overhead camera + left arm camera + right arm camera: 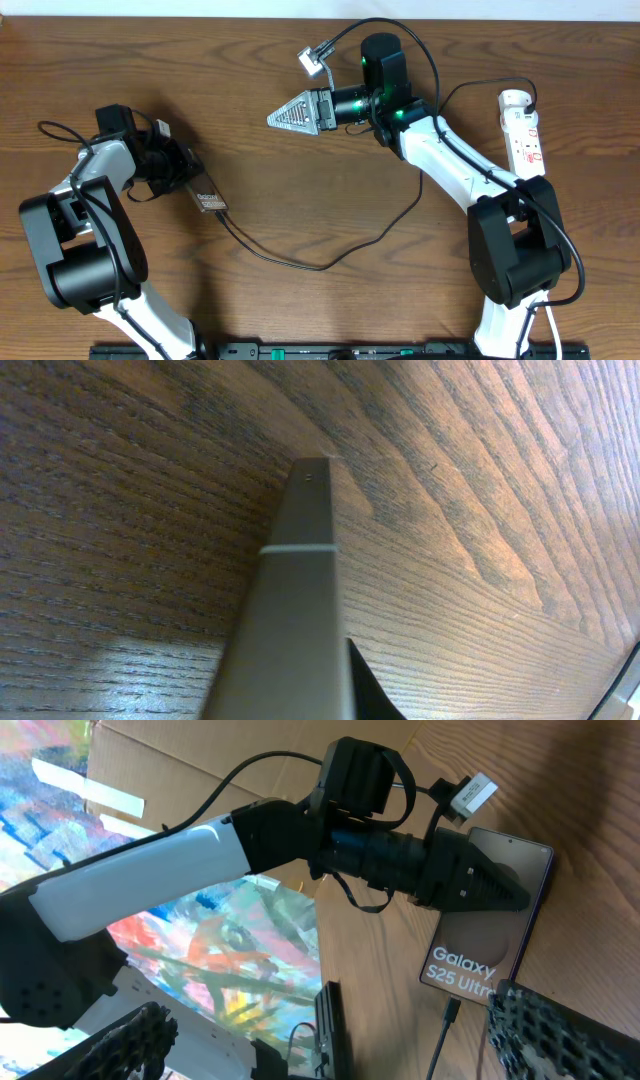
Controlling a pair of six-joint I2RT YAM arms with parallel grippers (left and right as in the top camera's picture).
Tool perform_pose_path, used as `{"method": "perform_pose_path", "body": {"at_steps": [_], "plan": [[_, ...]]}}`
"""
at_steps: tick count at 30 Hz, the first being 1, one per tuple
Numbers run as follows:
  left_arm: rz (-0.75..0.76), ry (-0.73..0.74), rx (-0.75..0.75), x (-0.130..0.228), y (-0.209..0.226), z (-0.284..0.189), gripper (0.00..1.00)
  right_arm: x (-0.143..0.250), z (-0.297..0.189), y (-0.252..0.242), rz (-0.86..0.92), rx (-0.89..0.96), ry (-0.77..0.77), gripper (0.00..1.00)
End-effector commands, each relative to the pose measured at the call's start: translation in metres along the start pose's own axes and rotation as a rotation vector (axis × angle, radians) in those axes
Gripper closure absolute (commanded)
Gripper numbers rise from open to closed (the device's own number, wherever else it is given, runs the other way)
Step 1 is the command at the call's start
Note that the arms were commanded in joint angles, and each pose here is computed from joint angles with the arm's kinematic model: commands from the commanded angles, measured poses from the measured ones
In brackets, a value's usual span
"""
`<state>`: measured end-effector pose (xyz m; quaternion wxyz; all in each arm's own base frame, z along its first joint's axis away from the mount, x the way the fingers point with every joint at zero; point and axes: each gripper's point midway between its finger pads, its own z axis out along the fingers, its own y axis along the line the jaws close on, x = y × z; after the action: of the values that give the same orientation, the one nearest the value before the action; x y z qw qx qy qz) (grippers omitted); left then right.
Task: Plug charger to phone and switch on socket
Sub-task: 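Hold the phone flat on the table with the left gripper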
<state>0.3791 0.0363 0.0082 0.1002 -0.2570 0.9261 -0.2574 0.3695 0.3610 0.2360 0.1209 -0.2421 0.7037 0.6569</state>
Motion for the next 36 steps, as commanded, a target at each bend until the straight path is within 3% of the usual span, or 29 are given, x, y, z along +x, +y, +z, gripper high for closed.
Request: {"method": "perform_pose_path", "body": {"at_steps": [1, 10, 11, 16, 32, 36], "plan": [[0.044, -0.018, -0.023, -0.004, 0.0, -0.005, 0.88, -0.002, 0.0, 0.008, -0.034, -0.015, 0.007, 0.01], [0.038, -0.007, -0.026, -0.001, 0.001, -0.005, 0.83, -0.002, 0.0, 0.008, -0.035, -0.015, 0.006, 0.01], [0.037, -0.005, -0.027, -0.001, 0.001, -0.005, 0.76, -0.002, 0.0, 0.008, -0.042, -0.015, 0.006, 0.01], [0.03, 0.007, -0.03, 0.002, 0.002, -0.005, 0.64, -0.002, 0.0, 0.008, -0.042, -0.015, 0.006, 0.01], [0.006, 0.048, -0.04, 0.013, 0.005, -0.005, 0.62, -0.002, 0.0, 0.008, -0.042, -0.015, 0.006, 0.01], [0.013, 0.033, -0.036, 0.01, 0.002, -0.008, 0.56, -0.002, 0.0, 0.008, -0.049, -0.018, 0.01, 0.01]]}}
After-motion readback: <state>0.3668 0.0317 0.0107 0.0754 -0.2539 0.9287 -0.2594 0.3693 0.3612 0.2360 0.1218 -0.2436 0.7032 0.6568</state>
